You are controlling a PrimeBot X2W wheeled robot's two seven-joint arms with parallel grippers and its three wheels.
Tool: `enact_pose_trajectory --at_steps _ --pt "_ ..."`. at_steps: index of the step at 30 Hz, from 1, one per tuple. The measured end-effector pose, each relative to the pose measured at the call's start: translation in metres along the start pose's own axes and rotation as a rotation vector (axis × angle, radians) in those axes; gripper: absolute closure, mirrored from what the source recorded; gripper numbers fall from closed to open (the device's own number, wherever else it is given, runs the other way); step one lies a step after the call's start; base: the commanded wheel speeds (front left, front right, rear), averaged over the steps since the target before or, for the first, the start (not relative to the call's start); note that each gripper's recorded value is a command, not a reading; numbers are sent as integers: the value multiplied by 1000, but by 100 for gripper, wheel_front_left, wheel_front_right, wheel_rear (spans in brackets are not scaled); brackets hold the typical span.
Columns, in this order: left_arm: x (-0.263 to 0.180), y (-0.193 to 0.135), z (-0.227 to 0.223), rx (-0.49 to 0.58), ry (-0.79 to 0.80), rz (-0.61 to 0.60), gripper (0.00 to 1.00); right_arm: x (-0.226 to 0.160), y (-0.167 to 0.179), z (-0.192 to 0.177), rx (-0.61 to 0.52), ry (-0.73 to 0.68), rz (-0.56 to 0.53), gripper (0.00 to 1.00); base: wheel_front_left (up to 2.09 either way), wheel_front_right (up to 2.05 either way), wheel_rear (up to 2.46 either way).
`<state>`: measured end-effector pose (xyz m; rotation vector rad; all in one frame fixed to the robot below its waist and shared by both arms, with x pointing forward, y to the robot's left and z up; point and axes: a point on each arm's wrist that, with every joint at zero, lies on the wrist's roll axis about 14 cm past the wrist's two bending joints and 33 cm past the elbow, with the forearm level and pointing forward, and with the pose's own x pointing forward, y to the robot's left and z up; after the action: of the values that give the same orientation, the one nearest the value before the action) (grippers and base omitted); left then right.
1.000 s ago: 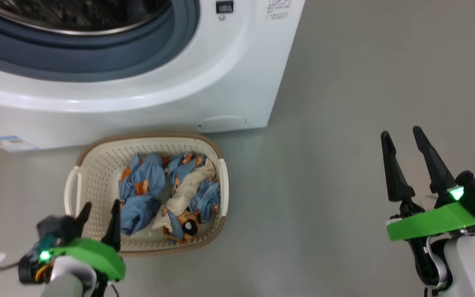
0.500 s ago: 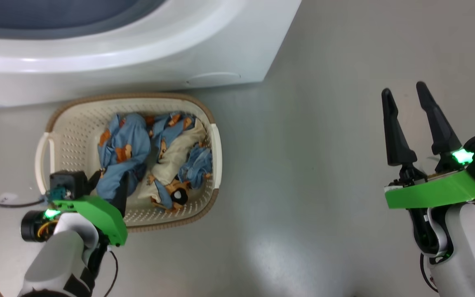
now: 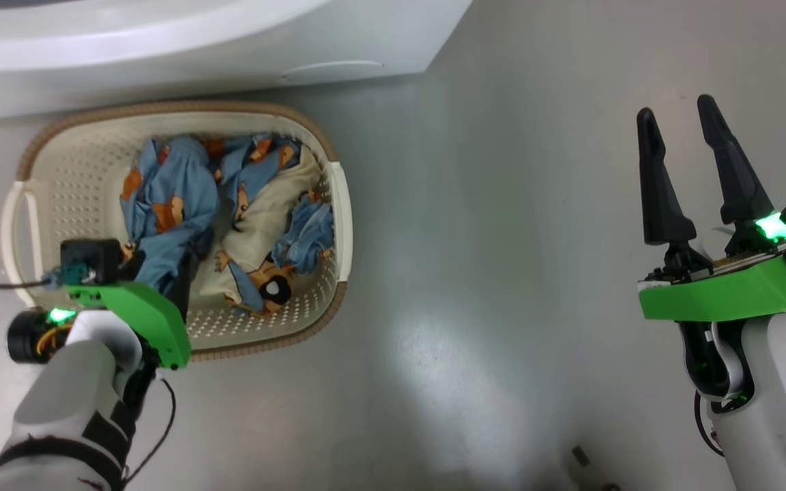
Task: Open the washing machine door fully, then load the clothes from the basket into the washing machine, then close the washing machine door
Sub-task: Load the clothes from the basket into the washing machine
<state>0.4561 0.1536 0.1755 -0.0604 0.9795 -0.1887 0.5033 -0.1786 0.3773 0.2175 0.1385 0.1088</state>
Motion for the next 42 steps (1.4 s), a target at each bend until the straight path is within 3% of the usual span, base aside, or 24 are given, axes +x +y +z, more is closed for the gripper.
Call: enact_pose_trajectory --at_steps 24,39,40,41,42 --pt "48 31 -28 -14 151 122 0 14 -11 -43 4 63 -13 0 0 0 0" --pt "59 34 -37 15 209 131 0 13 -9 -53 11 84 -12 0 0 0 0" --pt "59 34 -37 17 210 131 18 12 -9 -53 11 84 -12 0 0 0 0" --pt "59 34 -38 20 211 130 55 12 -9 -53 10 84 -12 0 0 0 0" --pt "59 34 -38 24 211 129 74 12 -9 -53 10 84 -12 0 0 0 0"
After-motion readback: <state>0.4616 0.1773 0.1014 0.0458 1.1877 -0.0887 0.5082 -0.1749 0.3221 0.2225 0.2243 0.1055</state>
